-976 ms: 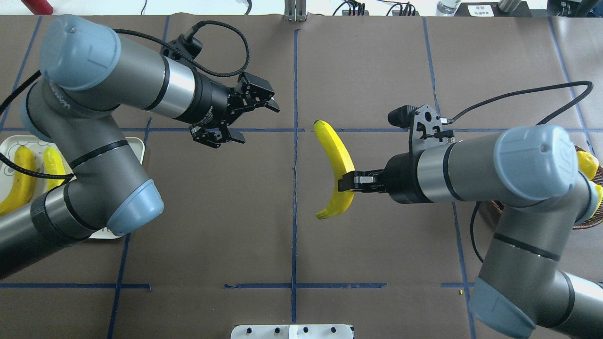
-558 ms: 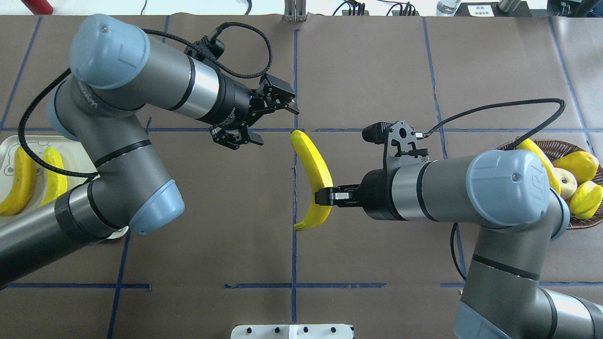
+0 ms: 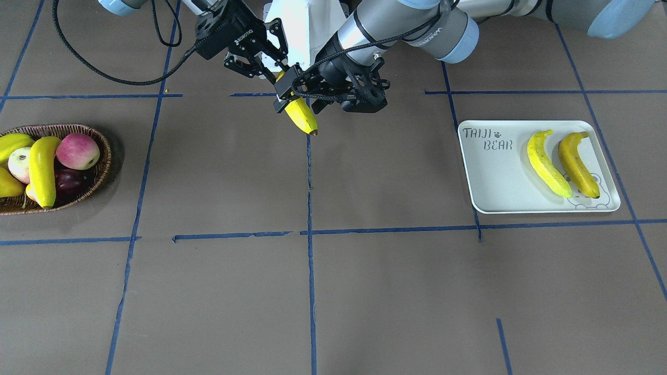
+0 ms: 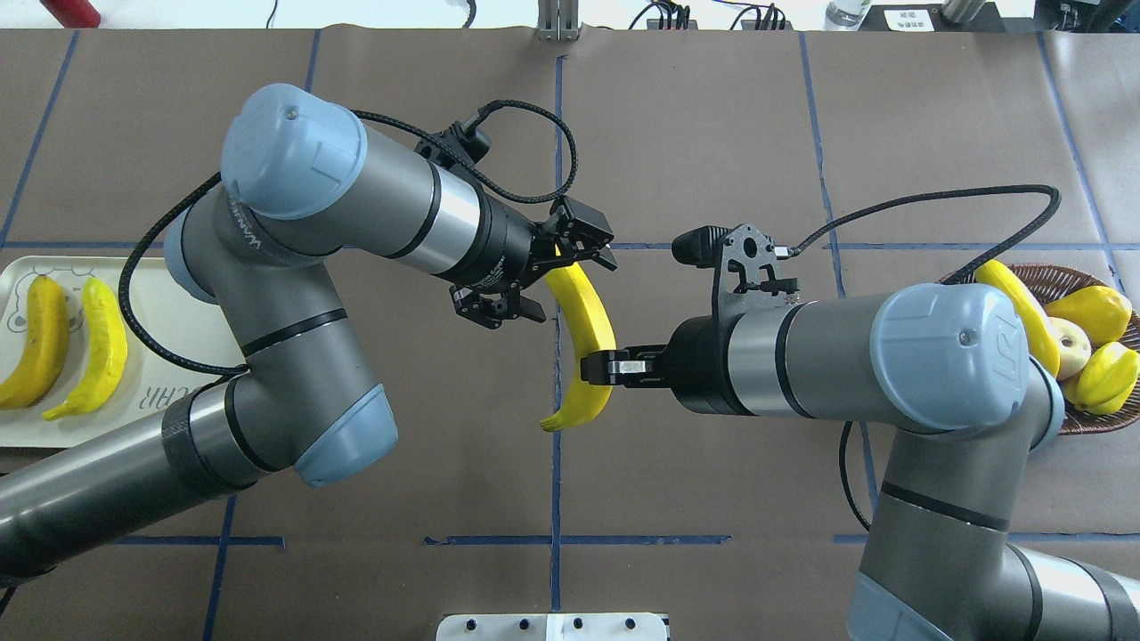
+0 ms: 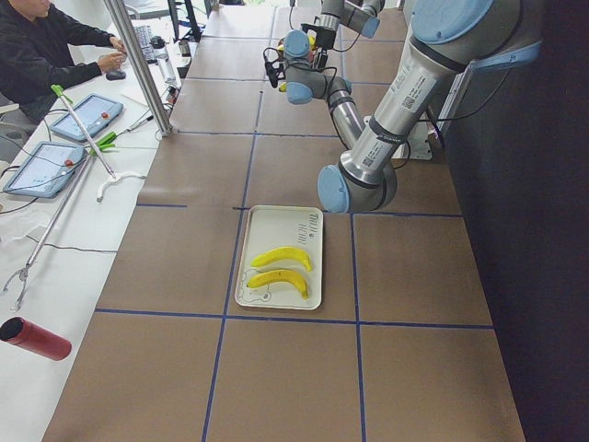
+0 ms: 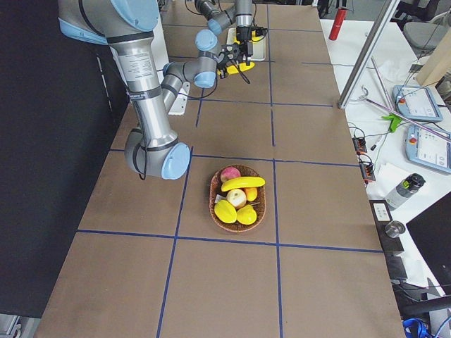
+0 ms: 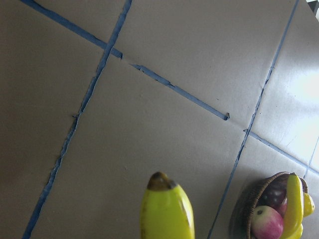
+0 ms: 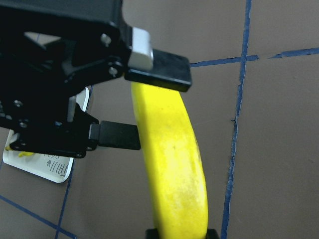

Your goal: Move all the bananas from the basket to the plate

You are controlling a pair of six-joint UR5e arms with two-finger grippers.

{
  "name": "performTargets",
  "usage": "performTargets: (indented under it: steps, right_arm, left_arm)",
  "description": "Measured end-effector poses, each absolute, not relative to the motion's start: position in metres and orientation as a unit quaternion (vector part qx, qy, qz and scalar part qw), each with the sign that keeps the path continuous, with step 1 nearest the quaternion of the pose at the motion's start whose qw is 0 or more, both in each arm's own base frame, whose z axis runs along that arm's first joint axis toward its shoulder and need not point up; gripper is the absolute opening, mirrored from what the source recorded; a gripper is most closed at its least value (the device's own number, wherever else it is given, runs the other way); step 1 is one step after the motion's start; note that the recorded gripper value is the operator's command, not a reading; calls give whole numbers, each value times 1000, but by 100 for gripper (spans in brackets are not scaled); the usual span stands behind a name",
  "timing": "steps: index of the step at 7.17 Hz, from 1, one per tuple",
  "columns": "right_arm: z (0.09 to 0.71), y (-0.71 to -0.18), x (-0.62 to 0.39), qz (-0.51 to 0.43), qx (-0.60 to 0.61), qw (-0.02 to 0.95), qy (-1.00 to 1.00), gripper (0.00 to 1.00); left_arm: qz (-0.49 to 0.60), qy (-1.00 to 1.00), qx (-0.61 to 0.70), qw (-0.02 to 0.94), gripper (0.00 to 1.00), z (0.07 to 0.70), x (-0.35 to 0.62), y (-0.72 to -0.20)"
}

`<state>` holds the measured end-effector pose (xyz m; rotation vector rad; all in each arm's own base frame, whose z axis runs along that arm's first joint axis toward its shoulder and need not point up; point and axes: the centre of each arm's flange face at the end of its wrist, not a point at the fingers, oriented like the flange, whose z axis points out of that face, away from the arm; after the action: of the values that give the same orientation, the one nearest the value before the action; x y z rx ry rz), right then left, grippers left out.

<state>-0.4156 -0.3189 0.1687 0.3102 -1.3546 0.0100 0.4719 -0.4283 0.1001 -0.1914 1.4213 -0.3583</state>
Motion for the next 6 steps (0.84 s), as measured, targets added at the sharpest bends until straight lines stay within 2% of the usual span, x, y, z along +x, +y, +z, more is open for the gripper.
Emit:
performTargets:
  steps: [1, 2, 3, 4, 6]
  right_arm:
    - [168, -319, -415, 5, 144, 768, -625, 0]
    - [167, -319, -414, 5, 144, 767, -625, 4]
    - [167, -319, -414, 5, 144, 767, -625, 81]
    - [167, -319, -414, 9, 141, 767, -626, 100]
    - [166, -317, -415, 27, 138, 765, -628, 100]
  left_arm:
    - [-161, 648, -88, 739, 1, 100, 474, -426]
    - [-159, 649, -88, 739, 0, 101, 475, -425]
    - [-156, 650, -86, 739, 0, 102, 475, -424]
    - [-155, 651, -86, 738, 0, 102, 475, -424]
    - [-158, 651, -86, 738, 0, 103, 474, -425]
